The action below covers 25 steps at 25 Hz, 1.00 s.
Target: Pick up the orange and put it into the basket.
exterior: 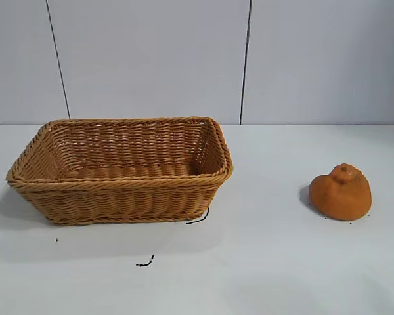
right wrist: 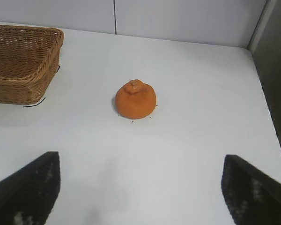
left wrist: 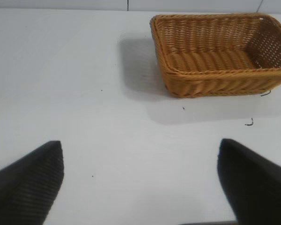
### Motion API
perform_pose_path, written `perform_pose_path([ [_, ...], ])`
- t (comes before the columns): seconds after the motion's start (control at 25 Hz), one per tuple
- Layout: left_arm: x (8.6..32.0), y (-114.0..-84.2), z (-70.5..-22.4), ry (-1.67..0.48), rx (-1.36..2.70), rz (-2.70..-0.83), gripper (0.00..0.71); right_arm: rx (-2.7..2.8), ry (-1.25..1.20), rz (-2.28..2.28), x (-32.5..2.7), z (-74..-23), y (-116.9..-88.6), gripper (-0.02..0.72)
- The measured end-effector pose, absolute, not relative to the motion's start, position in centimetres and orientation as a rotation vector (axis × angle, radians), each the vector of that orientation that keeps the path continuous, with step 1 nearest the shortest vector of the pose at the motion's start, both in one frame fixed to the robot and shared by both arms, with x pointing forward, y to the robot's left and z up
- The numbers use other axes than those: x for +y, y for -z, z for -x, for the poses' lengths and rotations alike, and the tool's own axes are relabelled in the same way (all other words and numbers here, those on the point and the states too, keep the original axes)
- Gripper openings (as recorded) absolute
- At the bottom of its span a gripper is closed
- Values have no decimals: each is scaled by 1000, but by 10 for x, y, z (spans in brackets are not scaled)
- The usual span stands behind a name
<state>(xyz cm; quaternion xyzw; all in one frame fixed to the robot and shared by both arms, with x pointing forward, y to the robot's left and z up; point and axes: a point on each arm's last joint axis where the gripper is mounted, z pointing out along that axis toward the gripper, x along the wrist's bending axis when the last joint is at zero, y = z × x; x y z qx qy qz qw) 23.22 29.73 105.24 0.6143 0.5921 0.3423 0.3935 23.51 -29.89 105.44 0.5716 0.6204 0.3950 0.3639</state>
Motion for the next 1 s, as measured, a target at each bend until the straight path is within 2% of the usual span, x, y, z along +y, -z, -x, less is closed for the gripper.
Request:
perform_pose_path([
  [0.28, 297, -1052, -232, -869, 1502, -1558, 639, 1607, -1006, -1481, -299, -237, -1056, 667],
  [0.4, 297, -1052, -232, -869, 1502, -1558, 639, 1649, -966, -1541, -298, -252, -1070, 667],
  [0.6, 297, -1052, -232, -869, 1502, -1558, 639, 1761, -827, -1738, -293, -308, -1094, 667],
  [0.76, 297, -1052, -232, -869, 1502, -1558, 639, 1851, -698, -1856, -288, -365, -1103, 667],
  [0.84, 297, -1052, -232, -869, 1502, -1558, 639, 1879, -658, -1884, -287, -381, -1101, 667],
  [1.0, 297, -1052, -232, -869, 1502, -1558, 639, 1944, -557, -1950, -282, -446, -1096, 667],
])
